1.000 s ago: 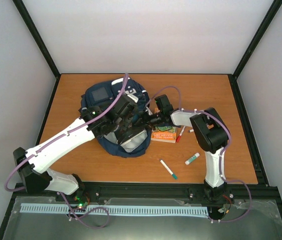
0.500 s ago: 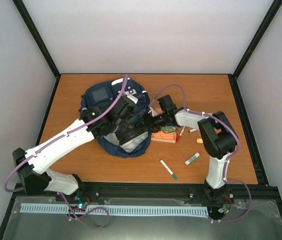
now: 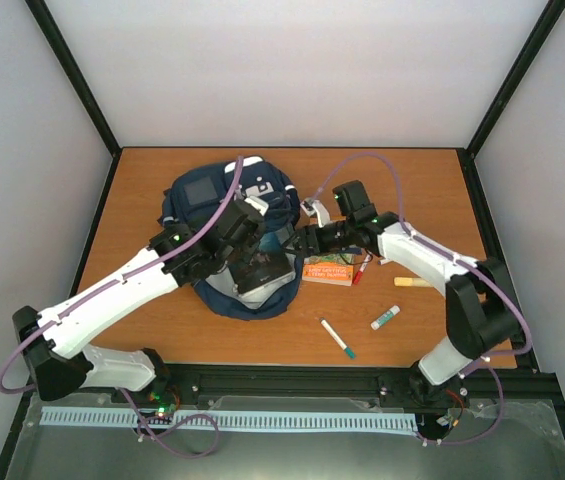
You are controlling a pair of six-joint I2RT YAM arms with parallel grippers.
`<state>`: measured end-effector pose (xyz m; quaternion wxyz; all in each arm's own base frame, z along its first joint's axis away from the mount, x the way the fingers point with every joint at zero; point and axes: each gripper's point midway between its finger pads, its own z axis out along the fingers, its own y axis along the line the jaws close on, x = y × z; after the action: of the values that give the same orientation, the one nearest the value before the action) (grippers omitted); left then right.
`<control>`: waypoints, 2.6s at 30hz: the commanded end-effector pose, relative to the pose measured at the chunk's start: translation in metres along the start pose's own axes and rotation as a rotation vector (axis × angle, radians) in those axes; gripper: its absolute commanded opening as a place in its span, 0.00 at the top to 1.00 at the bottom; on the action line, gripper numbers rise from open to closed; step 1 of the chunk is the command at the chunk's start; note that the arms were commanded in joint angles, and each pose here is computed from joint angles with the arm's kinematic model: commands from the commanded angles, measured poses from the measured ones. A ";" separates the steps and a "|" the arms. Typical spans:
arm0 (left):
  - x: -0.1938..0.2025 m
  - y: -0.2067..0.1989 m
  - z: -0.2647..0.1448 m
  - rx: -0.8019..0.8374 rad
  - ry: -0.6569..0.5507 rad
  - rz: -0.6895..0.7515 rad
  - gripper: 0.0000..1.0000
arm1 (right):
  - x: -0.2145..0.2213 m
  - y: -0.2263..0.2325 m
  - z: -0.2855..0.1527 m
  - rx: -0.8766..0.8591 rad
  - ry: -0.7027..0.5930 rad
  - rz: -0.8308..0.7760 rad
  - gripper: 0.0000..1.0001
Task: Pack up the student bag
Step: Place the book in the student bag.
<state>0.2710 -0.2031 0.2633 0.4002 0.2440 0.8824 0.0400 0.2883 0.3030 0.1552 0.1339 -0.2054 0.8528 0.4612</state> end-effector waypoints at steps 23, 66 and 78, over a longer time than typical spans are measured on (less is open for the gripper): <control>-0.014 0.008 -0.016 0.038 -0.148 -0.258 0.99 | 0.060 0.081 -0.059 -0.193 0.018 -0.664 0.48; -0.022 -0.005 -0.021 0.135 -0.156 -0.303 0.99 | 0.107 0.060 0.046 0.307 0.346 -1.475 0.68; -0.015 0.005 -0.029 0.110 -0.148 -0.329 0.99 | 0.075 0.053 0.066 0.430 0.311 -1.623 0.73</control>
<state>0.2579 -0.2060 0.2469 0.4001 0.1627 0.9005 -0.0505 0.1841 0.3508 0.1181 0.3066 -0.7803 0.5431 0.0467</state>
